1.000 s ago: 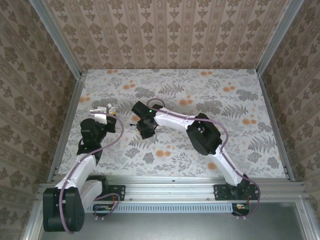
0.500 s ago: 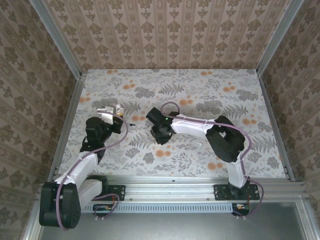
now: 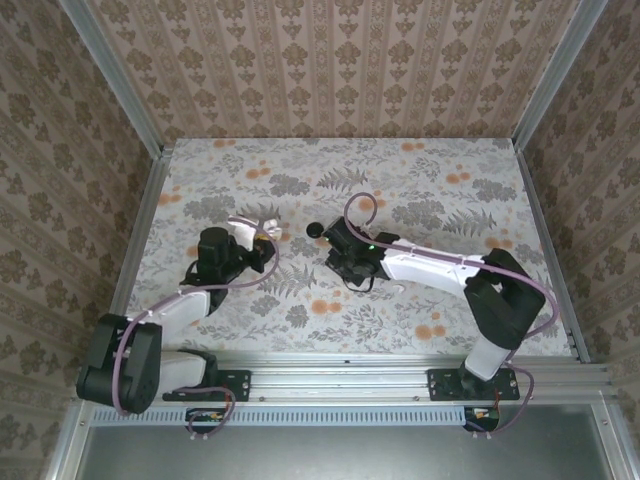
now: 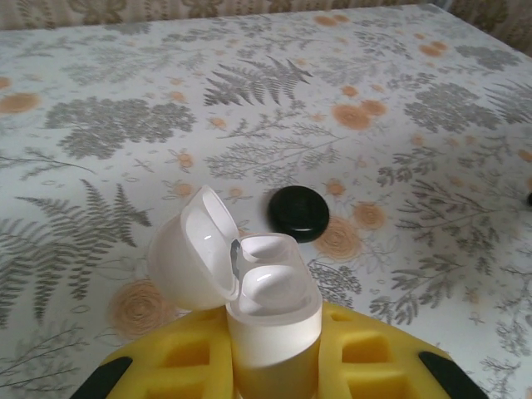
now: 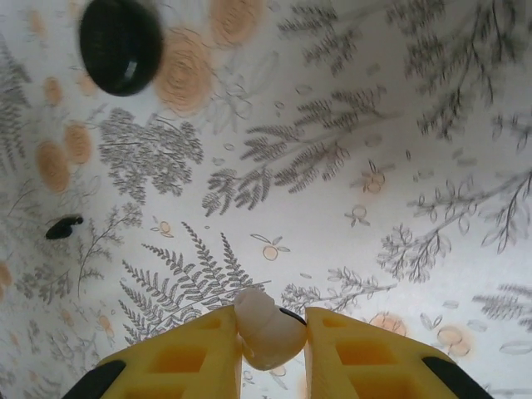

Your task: Insert wireless bluetooth earbuds into charging case

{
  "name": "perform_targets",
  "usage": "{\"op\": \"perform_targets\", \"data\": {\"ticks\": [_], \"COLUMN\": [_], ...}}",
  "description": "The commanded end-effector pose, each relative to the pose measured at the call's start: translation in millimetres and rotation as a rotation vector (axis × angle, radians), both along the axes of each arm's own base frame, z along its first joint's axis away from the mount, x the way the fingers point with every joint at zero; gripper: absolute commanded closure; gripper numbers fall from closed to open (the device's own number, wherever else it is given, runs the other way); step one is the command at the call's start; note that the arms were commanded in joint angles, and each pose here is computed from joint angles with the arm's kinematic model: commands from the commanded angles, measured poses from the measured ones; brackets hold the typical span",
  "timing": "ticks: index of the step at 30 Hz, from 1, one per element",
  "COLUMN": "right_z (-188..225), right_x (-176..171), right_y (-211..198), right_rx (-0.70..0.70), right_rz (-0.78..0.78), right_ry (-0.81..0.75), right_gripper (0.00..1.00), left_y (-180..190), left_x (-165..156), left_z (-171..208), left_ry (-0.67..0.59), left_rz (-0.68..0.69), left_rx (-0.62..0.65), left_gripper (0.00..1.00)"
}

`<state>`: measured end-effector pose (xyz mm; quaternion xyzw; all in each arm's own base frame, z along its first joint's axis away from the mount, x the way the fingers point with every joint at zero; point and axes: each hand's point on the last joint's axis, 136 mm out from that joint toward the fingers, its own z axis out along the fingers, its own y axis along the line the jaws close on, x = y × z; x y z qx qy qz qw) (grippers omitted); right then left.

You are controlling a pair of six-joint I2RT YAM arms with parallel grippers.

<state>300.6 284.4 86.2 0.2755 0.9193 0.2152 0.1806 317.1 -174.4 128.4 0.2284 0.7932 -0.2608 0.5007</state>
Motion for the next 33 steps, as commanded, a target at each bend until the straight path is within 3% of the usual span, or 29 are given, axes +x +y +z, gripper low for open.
{"op": "perform_targets", "data": {"ticks": [1, 14, 33], "right_z": [24, 78, 113], "right_x": [17, 19, -11], "right_y": [-9, -23, -17], "right_rx": [-0.085, -0.172, -0.406], "right_rz": [0.136, 0.525, 1.037], "right_ry": [-0.214, -0.694, -1.02], "right_gripper": [0.76, 0.75, 0.74], "left_y": [-23, -69, -96], "left_x": [-8, -40, -79], "left_z": [11, 5, 9], "left_ry": [-0.039, -0.11, -0.192], "left_rz": [-0.133, -0.475, -0.7], "left_rx": [-0.057, -0.157, -0.112], "left_gripper": [1.0, 1.0, 1.0]}}
